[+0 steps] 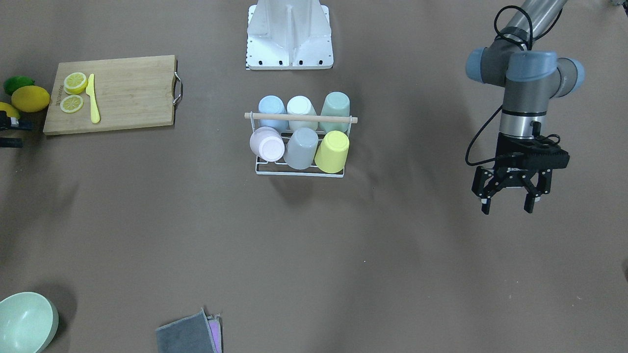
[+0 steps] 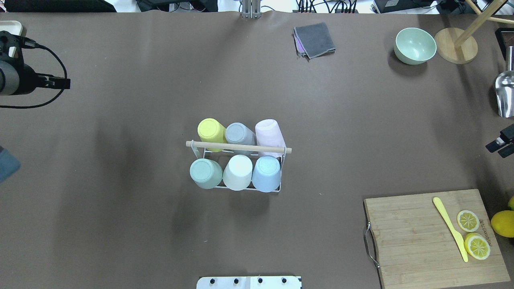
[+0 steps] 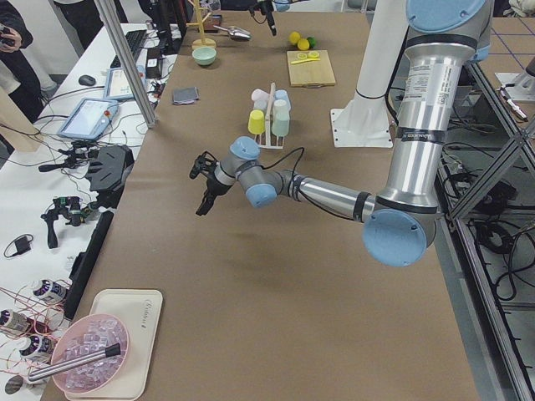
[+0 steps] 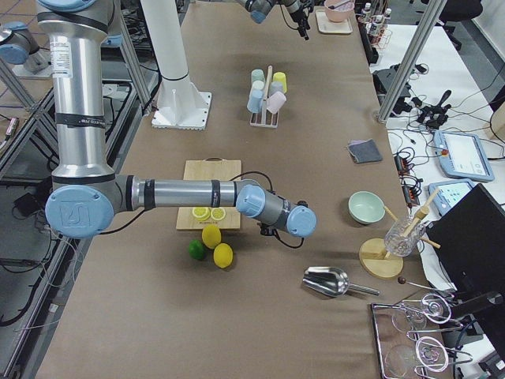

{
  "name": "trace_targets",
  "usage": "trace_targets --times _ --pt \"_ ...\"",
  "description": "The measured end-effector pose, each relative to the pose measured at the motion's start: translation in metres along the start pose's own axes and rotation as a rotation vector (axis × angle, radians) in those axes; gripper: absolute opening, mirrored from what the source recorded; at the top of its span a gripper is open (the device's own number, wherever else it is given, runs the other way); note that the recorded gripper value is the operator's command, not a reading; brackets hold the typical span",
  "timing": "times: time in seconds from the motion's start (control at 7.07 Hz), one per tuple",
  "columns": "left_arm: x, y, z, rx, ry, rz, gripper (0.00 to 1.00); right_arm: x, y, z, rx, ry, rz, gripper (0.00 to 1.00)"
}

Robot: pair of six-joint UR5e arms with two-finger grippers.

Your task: Place cup on cup holder

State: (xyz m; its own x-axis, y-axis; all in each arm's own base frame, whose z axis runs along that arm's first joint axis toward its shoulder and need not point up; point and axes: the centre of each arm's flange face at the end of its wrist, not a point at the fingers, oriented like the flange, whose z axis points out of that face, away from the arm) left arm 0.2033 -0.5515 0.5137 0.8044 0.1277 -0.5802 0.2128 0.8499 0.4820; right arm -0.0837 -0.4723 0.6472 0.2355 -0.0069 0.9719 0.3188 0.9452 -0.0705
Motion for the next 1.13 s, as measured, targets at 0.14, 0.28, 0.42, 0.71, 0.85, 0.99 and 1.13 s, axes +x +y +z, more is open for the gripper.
trace_targets --times 0.14,0.28,0.42,0.71,0.85,0.99,1.13 --pt "-0.033 -0.005 -0.006 -0.085 -0.001 0.031 0.97 -0.006 0.0 -0.006 0.007 0.066 0.038 0.95" --pt "-0.061 -0.009 -0.011 -0.165 -0.003 0.052 0.97 -0.005 0.0 -0.01 0.026 0.154 0.061 0.95" --pt "-0.086 -0.01 -0.016 -0.241 -0.006 0.069 0.97 -0.001 0.002 -0.013 0.06 0.234 0.066 0.95" --pt "-0.126 -0.003 -0.023 -0.372 -0.009 0.08 0.97 0.008 0.006 -0.018 0.123 0.356 0.046 0.95" --pt "-0.147 0.009 -0.026 -0.417 -0.004 0.07 0.97 0.013 0.01 -0.02 0.157 0.407 0.062 0.95" --pt "-0.169 0.028 -0.029 -0.45 0.004 0.059 0.97 0.02 0.015 -0.024 0.194 0.442 0.093 0.95" --pt "-0.189 0.048 -0.033 -0.476 0.015 0.049 0.97 0.027 0.022 -0.03 0.232 0.463 0.126 0.96"
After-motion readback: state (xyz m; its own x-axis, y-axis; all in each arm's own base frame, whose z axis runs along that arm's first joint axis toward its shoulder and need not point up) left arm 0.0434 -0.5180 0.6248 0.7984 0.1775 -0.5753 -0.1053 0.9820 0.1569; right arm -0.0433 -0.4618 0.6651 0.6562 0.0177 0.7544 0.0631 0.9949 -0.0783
